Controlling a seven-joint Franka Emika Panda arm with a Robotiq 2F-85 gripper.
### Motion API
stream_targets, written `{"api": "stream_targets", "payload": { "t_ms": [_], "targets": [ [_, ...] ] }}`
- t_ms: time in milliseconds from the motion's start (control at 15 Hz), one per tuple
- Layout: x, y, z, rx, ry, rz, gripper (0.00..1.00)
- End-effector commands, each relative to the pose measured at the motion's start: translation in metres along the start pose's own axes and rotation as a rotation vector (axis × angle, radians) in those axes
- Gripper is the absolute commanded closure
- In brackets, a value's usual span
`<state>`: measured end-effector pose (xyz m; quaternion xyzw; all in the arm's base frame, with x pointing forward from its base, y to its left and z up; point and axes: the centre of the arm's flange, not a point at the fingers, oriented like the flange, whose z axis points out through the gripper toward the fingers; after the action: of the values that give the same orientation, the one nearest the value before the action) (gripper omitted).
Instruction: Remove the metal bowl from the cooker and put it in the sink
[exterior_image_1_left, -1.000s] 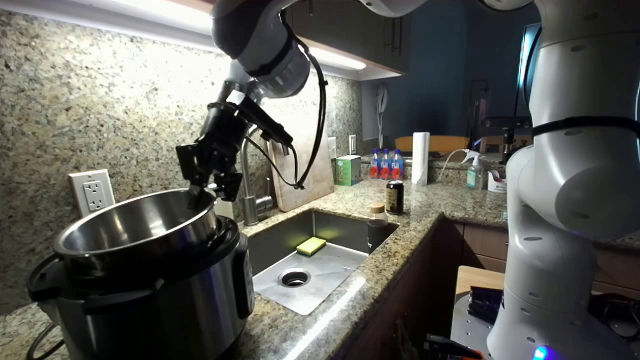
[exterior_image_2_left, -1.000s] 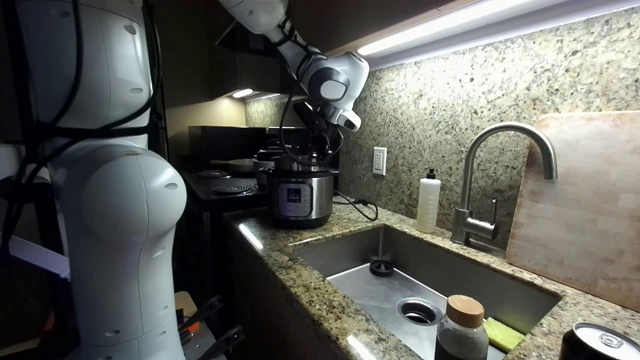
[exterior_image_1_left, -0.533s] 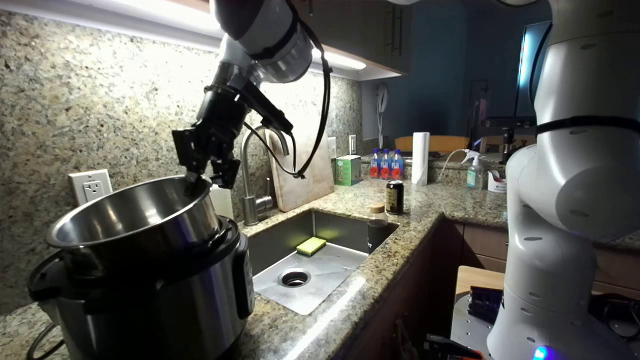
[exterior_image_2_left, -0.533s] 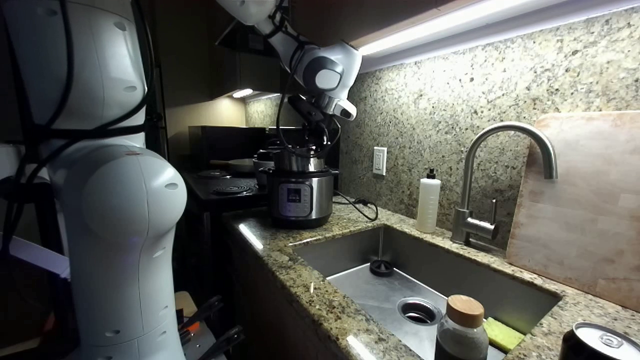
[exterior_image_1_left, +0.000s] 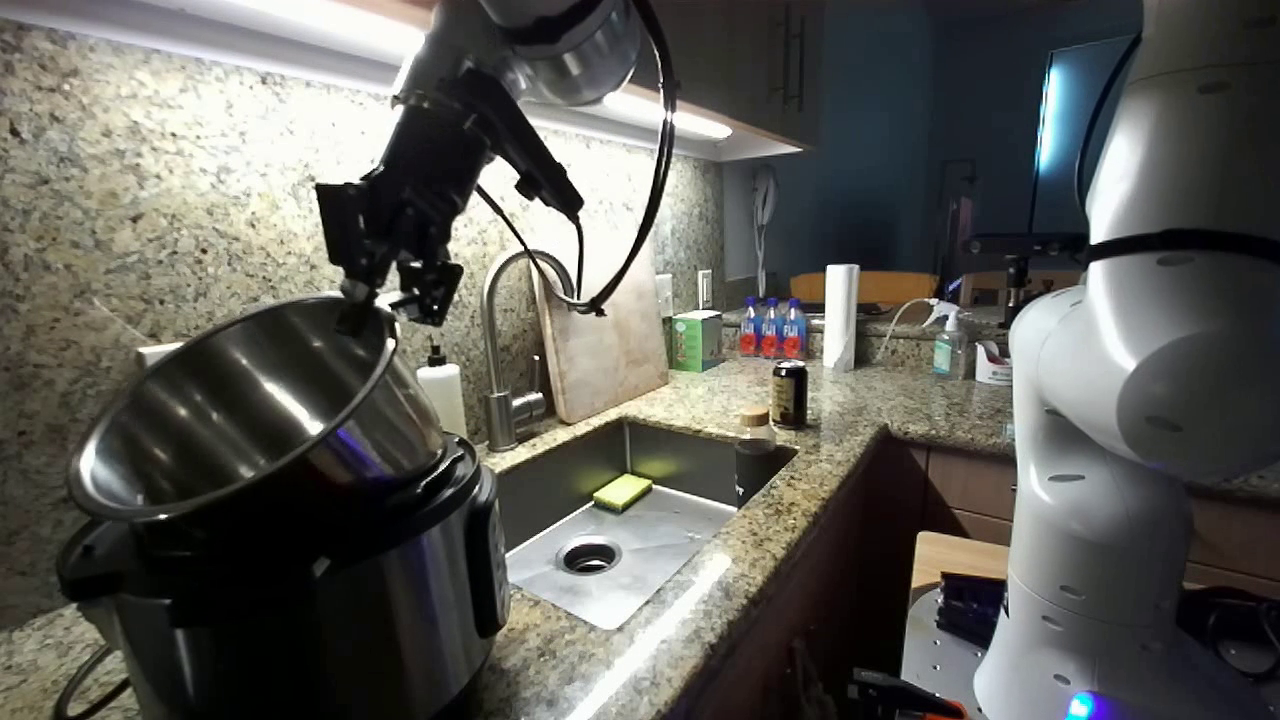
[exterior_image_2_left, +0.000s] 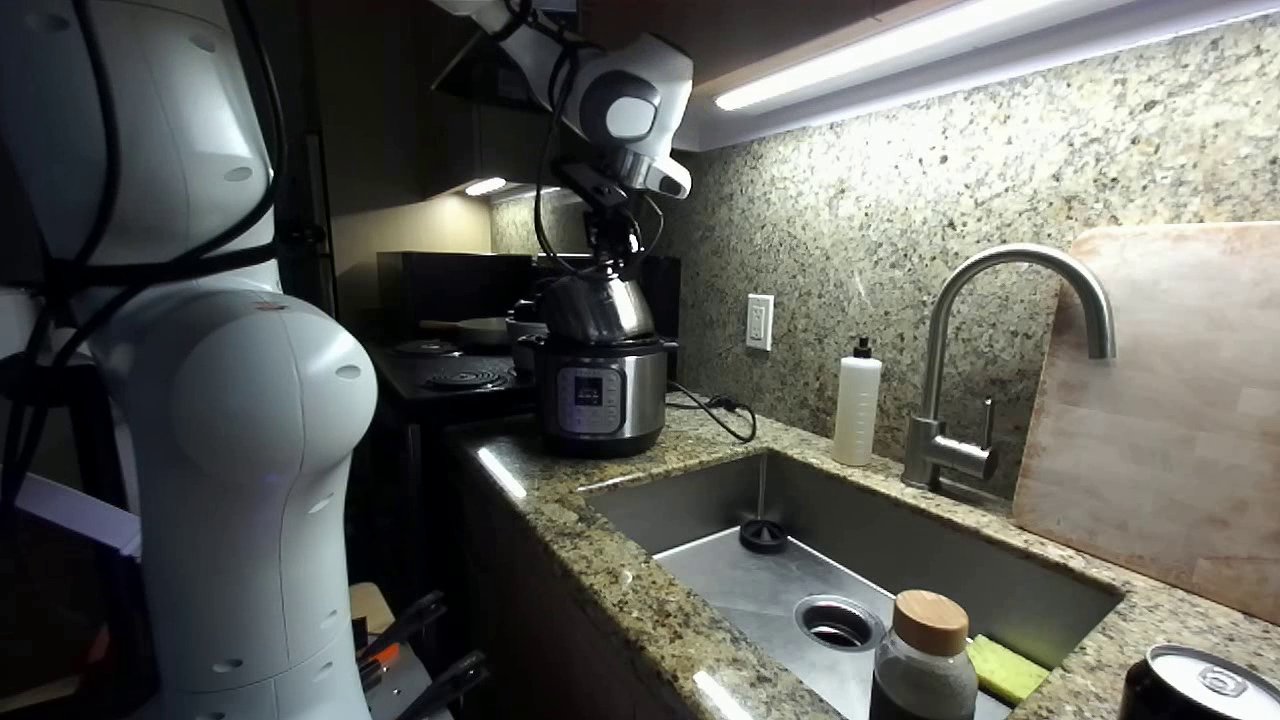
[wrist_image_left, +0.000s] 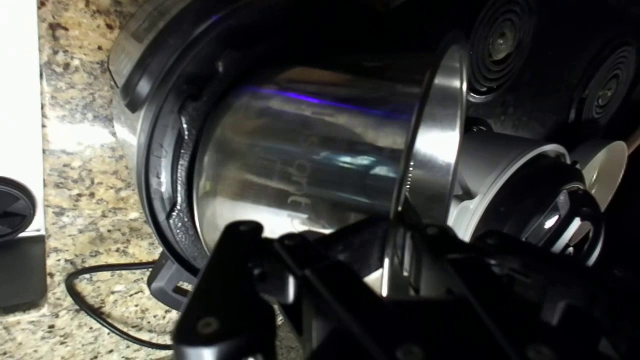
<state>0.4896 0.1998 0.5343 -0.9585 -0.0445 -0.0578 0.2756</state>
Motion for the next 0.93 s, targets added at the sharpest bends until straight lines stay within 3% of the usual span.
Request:
{"api": "stream_targets", "payload": {
  "t_ms": [0, 467, 867],
  "targets": [
    [-0.01, -0.021, -0.015, -0.014, 0.018, -0.016, 0.94],
    [-0.011, -0.027, -0.022, -0.011, 0.028, -0.021, 0.94],
    [-0.02, -0.035, -0.053, -0.015, 0.082, -0.042, 0.94]
  ]
}}
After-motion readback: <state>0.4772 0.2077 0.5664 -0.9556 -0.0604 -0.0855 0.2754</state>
